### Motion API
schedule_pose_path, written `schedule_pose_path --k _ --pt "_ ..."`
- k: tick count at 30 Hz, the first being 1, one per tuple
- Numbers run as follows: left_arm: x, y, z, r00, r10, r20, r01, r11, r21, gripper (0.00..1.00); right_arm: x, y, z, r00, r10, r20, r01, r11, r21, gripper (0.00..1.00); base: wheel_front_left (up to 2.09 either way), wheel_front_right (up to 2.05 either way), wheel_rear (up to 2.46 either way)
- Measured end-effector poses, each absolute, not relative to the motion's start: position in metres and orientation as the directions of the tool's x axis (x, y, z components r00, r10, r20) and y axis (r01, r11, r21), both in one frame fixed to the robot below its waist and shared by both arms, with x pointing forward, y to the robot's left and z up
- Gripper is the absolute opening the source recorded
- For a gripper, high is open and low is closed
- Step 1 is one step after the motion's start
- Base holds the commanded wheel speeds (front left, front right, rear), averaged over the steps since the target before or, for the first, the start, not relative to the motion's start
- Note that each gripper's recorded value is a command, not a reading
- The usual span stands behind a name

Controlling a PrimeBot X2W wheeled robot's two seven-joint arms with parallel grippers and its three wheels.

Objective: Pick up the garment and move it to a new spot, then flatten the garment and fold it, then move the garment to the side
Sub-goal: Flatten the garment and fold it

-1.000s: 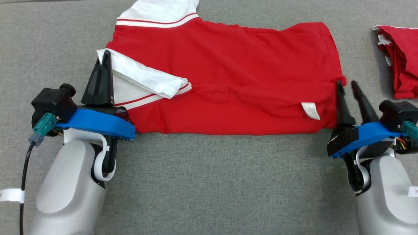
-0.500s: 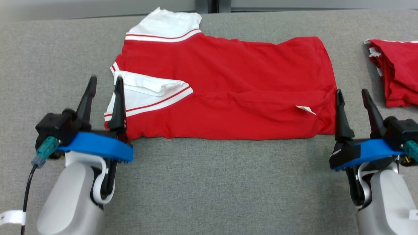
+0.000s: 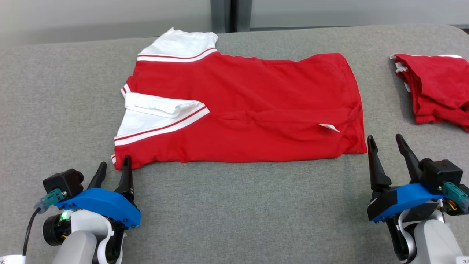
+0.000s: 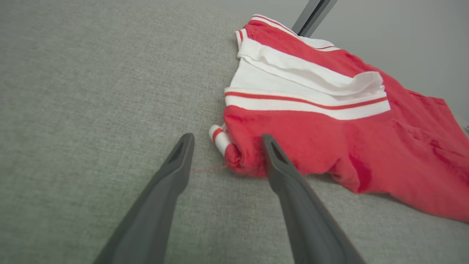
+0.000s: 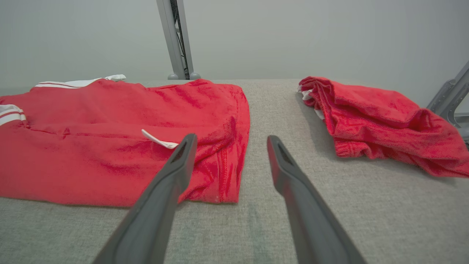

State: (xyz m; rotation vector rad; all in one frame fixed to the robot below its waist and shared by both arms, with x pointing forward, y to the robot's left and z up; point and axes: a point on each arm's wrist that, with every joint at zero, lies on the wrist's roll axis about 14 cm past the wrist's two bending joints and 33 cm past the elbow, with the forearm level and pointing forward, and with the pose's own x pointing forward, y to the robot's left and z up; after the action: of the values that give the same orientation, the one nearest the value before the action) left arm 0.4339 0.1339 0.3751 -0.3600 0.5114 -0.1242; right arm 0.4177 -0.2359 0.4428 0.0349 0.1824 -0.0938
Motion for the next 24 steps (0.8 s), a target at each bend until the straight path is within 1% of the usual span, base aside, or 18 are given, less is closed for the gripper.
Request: schedule_pose_path --k 3,4,5,6,7,8,14,19,20,21,22,23,24 --pt "0.434 0.133 0.368 0.854 -0.211 -0.475 0.023 0.928 -0.371 1.0 0.415 -0.24 0.436 0.972 -0.101 -0.211 0.11 0.993 0.033 1.0 0.0 0.0 0.0" --pt "0.434 0.128 0.364 0.846 -0.226 -0.483 0.026 0.922 -0.386 0.52 0.412 -0.241 0.427 0.964 -0.105 -0.244 0.117 0.992 0.036 1.0 0.0 0.0 0.0" --pt "0.435 0.126 0.364 0.845 -0.23 -0.482 0.027 0.919 -0.393 0.34 0.411 -0.242 0.423 0.96 -0.107 -0.257 0.121 0.992 0.039 1.0 0.0 0.0 0.0" --pt "0.437 0.125 0.364 0.847 -0.231 -0.478 0.027 0.918 -0.395 0.34 0.411 -0.242 0.42 0.957 -0.109 -0.268 0.125 0.991 0.045 1.0 0.0 0.0 0.0" --pt "0.44 0.125 0.365 0.852 -0.231 -0.47 0.031 0.918 -0.395 0.15 0.411 -0.242 0.417 0.954 -0.109 -0.279 0.127 0.991 0.048 1.0 0.0 0.0 0.0" --pt "0.442 0.125 0.366 0.858 -0.23 -0.46 0.035 0.919 -0.394 0.0 0.412 -0.242 0.414 0.952 -0.108 -0.287 0.129 0.99 0.053 1.0 0.0 0.0 0.0" --pt "0.45 0.125 0.37 0.882 -0.221 -0.417 0.05 0.922 -0.383 0.0 0.428 -0.232 0.401 0.942 -0.077 -0.326 0.112 0.99 0.09 1.0 0.0 0.0 0.0" --pt "0.451 0.128 0.373 0.893 -0.212 -0.396 0.049 0.922 -0.384 0.0 0.429 -0.224 0.372 0.895 -0.049 -0.443 0.092 0.993 0.075 1.0 0.0 0.0 0.0" --pt "0.451 0.129 0.374 0.896 -0.211 -0.392 0.049 0.922 -0.384 0.0 0.43 -0.224 0.371 0.892 -0.05 -0.448 0.094 0.993 0.077 1.0 0.0 0.0 0.0" --pt "0.45 0.129 0.375 0.899 -0.209 -0.385 0.049 0.922 -0.385 0.0 0.432 -0.224 0.371 0.892 -0.051 -0.449 0.096 0.992 0.078 0.49 0.0 0.0 0.0" --pt "0.45 0.13 0.377 0.902 -0.207 -0.378 0.05 0.921 -0.386 0.0 0.434 -0.224 0.371 0.892 -0.05 -0.449 0.096 0.992 0.079 0.37 0.0 0.0 0.0" --pt "0.451 0.13 0.378 0.906 -0.206 -0.369 0.052 0.922 -0.384 0.0 0.435 -0.224 0.371 0.893 -0.051 -0.448 0.097 0.992 0.081 0.09 0.0 0.0 0.0" --pt "0.451 0.13 0.381 0.911 -0.205 -0.357 0.057 0.922 -0.383 0.0 0.435 -0.223 0.371 0.894 -0.051 -0.446 0.099 0.992 0.084 0.0 0.0 0.0 0.0"
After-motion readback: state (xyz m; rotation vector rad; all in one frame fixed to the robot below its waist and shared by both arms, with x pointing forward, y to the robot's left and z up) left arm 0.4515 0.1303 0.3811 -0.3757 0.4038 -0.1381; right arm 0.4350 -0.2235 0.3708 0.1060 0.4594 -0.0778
